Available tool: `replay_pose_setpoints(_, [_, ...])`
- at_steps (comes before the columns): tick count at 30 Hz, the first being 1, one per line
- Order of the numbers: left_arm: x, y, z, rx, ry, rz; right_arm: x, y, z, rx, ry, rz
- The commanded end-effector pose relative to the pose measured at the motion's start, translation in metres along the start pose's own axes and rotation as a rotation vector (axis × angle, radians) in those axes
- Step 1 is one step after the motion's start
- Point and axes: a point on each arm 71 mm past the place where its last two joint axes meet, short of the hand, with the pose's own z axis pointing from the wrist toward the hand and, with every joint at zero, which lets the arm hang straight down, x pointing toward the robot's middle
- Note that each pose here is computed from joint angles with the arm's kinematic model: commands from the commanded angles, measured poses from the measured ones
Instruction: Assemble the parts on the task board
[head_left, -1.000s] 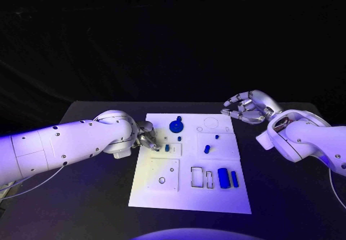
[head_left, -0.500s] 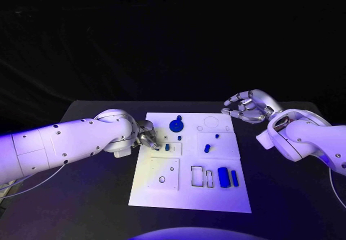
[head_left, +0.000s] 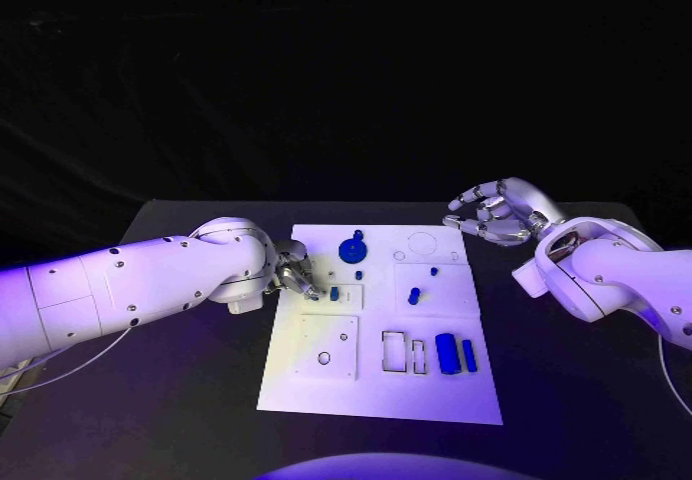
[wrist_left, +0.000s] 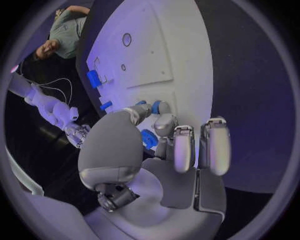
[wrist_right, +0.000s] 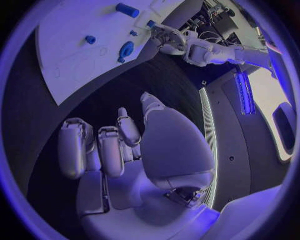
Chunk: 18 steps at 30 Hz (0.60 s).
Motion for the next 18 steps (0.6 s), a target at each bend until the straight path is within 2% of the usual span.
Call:
replay_pose_setpoints(1, [0.0039,-0.0009,0.0008,-0.004,0.027,0.018,0.0012,0.0006,0.0000,-0.010,0.009,-0.008])
replay_pose_setpoints(18, [0.0023,0.0024,0.0013,-0.011,0.022,0.015,0.0009,-0.0002,-0.0004,-0.009,0.008,-0.008])
